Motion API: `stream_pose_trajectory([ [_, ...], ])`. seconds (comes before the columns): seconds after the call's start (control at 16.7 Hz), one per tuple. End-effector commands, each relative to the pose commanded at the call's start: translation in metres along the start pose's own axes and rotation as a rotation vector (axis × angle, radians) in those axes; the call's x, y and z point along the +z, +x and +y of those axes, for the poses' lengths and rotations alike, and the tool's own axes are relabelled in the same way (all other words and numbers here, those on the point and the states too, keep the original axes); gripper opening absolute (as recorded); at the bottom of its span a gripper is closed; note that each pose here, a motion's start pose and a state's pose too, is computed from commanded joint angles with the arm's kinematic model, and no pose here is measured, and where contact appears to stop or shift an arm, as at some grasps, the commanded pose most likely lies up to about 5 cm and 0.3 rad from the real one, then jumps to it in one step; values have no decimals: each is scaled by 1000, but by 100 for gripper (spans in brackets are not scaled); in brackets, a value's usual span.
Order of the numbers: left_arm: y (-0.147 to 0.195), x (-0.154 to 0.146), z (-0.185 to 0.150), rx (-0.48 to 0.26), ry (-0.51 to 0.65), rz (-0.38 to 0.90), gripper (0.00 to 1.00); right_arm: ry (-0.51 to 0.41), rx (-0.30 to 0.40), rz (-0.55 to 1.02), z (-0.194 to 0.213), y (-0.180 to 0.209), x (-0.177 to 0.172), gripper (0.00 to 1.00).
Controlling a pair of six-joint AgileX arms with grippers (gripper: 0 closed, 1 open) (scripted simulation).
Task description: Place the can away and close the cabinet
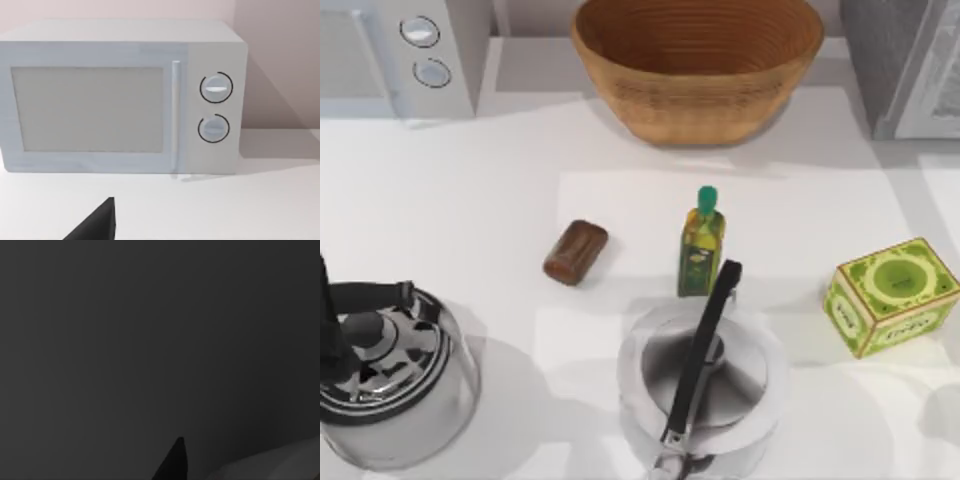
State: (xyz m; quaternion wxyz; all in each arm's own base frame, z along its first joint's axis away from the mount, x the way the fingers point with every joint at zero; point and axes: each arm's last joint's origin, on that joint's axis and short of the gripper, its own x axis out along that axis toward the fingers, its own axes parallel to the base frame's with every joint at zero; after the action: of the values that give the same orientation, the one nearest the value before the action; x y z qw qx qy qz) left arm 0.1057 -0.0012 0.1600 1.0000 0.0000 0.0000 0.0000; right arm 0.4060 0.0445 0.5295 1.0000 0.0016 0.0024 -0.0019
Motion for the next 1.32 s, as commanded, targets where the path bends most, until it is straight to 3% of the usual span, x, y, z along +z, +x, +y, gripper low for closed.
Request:
stream_pose_trajectory([
  [0.3,0,0,0,0,0,0,100,0,0,0,0,0,0,98],
  [0.36,0,0,0,0,0,0,100,0,0,0,0,0,0,100],
  [0.96,0,0,0,0,0,0,100,0,3,-4,0,-2,2,100],
  [1.32,0,0,0,0,0,0,100,-4,33,-102,-8,-62,33,100],
])
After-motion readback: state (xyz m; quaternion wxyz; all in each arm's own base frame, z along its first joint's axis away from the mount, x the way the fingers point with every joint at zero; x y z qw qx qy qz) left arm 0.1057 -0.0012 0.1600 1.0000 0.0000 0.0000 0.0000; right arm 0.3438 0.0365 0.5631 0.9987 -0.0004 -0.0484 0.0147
